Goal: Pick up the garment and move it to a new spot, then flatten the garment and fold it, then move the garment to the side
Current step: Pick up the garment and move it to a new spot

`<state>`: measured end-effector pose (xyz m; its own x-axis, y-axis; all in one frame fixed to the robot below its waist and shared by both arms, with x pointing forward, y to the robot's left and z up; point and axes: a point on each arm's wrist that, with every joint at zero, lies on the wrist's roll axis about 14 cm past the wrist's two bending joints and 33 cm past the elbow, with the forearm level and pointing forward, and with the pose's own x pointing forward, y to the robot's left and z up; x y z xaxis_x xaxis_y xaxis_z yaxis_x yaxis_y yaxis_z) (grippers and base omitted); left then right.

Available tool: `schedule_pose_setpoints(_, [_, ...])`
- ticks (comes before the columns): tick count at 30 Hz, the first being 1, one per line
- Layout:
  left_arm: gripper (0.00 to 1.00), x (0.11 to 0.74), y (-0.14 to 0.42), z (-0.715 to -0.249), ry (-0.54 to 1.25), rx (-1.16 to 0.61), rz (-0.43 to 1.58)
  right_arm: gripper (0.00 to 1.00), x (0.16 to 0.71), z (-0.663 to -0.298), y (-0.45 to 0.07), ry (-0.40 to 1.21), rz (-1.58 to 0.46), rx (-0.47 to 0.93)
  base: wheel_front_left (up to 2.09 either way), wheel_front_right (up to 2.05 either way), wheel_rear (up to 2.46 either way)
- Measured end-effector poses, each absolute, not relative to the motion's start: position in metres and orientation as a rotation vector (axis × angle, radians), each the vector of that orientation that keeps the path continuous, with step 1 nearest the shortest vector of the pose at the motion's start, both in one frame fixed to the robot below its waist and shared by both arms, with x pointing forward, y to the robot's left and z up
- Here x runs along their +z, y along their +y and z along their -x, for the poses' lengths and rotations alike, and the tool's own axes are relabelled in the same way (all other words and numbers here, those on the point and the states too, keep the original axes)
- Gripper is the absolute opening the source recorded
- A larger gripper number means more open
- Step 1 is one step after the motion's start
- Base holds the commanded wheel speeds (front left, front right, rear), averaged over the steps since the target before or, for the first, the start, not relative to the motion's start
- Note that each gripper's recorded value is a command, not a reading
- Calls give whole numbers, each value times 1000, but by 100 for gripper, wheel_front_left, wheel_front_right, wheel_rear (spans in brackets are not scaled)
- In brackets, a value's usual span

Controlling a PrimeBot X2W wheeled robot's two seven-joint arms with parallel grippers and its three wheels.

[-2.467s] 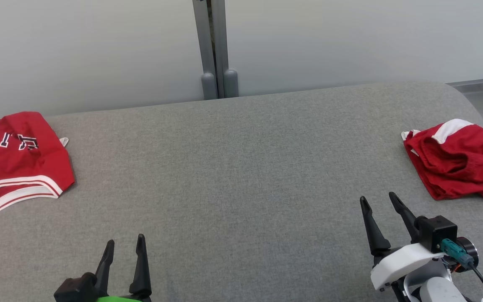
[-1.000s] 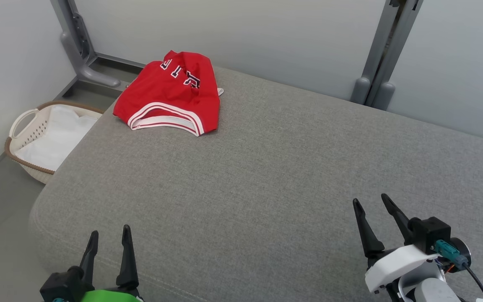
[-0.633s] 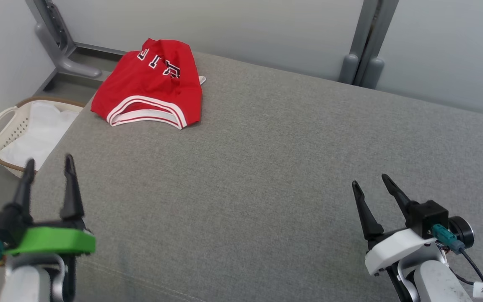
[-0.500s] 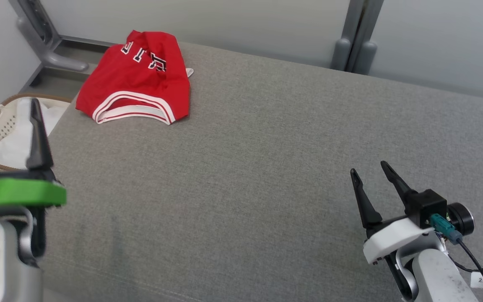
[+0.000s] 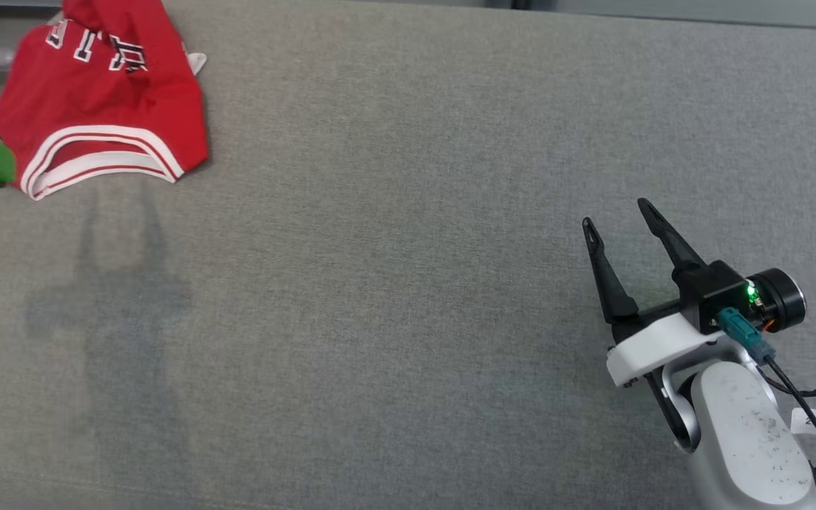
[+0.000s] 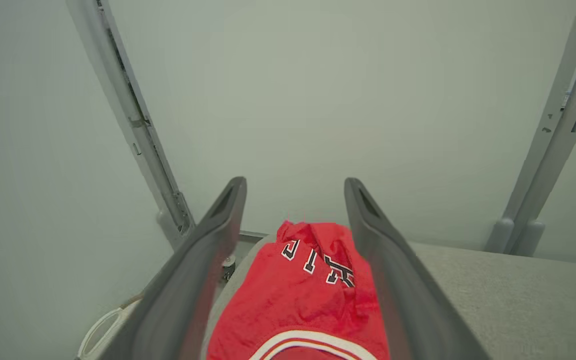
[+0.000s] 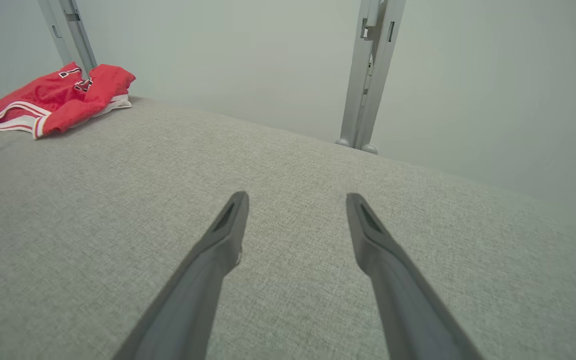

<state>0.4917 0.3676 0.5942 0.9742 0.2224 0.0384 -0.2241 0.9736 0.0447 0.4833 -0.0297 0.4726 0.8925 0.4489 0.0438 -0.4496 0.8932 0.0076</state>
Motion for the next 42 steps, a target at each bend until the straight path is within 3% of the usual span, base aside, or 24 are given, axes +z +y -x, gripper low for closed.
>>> schedule_pose_setpoints(9, [100,475,325,-537,307,123,47,100,438,-496,-60,16,-1,392,0,0,0])
schedule_pose_setpoints(17, [100,387,292,-535,559,41,36,100,419,-502,-78,44,16,349,0,0,0])
schedule_pose_setpoints(28, [100,346,306,-533,661,83,-4,100,405,-504,-96,71,32,307,0,0,0])
schedule_pose_setpoints(29, [81,347,309,-534,657,92,-2,100,404,-504,-97,72,33,305,0,0,0])
schedule_pose_setpoints(30, [37,347,312,-534,654,104,2,100,404,-504,-98,72,33,303,0,0,0])
schedule_pose_setpoints(32, [0,349,318,-533,644,124,1,100,405,-504,-99,70,34,299,0,0,0])
schedule_pose_setpoints(42, [0,393,351,-537,509,181,-92,100,420,-500,-98,53,-2,296,0,0,0])
